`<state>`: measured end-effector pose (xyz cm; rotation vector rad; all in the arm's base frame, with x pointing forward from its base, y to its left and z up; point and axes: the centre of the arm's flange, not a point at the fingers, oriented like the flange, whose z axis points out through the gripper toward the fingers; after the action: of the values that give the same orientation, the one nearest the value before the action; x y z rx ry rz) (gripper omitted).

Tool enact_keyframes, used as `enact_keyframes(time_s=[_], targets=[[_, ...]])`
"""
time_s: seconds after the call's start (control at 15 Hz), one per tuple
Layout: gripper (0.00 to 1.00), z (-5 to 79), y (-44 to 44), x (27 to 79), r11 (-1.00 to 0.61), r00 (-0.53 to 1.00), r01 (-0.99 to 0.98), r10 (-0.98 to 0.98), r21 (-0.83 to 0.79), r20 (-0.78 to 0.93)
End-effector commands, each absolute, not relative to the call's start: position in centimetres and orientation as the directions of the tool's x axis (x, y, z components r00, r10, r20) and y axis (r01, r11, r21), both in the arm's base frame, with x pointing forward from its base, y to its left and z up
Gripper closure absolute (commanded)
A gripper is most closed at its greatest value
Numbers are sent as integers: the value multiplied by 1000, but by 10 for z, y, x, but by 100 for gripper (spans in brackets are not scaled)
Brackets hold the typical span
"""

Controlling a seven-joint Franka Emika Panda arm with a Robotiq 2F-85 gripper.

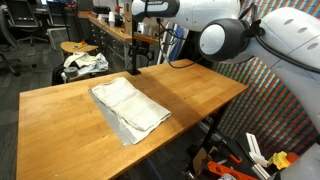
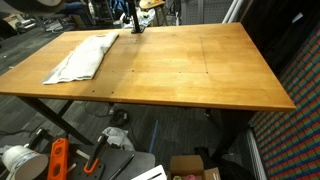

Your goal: Fold the towel on the table.

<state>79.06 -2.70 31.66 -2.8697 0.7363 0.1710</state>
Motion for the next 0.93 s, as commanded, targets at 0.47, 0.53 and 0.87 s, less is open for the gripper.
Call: enact_keyframes(time_s=[0.47, 0.53, 0.87], targets=[[0, 332, 61, 710, -998, 997, -58, -57, -10, -48], [0, 332, 71, 707, -1000, 999, -18, -19, 23, -42], [0, 334, 117, 676, -975, 970, 194, 174, 111, -170]])
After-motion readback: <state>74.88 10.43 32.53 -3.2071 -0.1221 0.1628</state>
